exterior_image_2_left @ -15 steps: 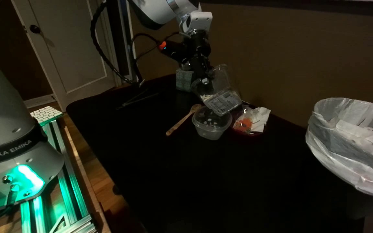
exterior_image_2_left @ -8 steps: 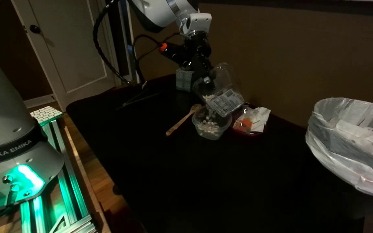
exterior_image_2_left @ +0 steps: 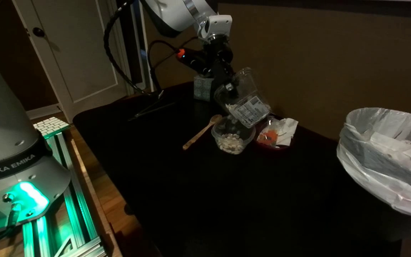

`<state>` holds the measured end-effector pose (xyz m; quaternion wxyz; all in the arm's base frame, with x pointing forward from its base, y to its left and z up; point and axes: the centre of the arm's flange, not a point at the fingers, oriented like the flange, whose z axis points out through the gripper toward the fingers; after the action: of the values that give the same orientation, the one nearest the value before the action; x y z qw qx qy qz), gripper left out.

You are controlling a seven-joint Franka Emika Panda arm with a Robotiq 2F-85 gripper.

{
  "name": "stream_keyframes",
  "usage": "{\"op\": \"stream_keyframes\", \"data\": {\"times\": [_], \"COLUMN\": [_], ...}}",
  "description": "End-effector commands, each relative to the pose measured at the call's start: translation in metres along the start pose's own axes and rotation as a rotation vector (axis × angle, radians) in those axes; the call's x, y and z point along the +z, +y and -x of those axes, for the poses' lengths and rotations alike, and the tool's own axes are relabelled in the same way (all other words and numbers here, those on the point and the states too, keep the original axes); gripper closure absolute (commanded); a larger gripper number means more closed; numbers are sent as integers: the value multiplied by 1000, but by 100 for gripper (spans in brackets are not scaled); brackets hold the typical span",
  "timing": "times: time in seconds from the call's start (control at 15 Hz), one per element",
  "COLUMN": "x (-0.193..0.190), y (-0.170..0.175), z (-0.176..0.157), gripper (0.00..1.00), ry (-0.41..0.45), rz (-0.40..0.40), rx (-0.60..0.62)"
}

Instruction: Pour some contents from the clear container on the left into the container on the right.

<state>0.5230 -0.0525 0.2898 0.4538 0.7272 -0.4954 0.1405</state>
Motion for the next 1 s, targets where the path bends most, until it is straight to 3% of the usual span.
{"op": "stream_keyframes", "data": {"times": [0.0, 0.53, 0.93], "x": [-2, 2, 27], "y": [-4, 4, 25], "z": [-1, -3, -15], "gripper": [100, 100, 100], "ry": [33, -31, -272], "rz": [15, -9, -138], "rx": [27, 18, 38]}}
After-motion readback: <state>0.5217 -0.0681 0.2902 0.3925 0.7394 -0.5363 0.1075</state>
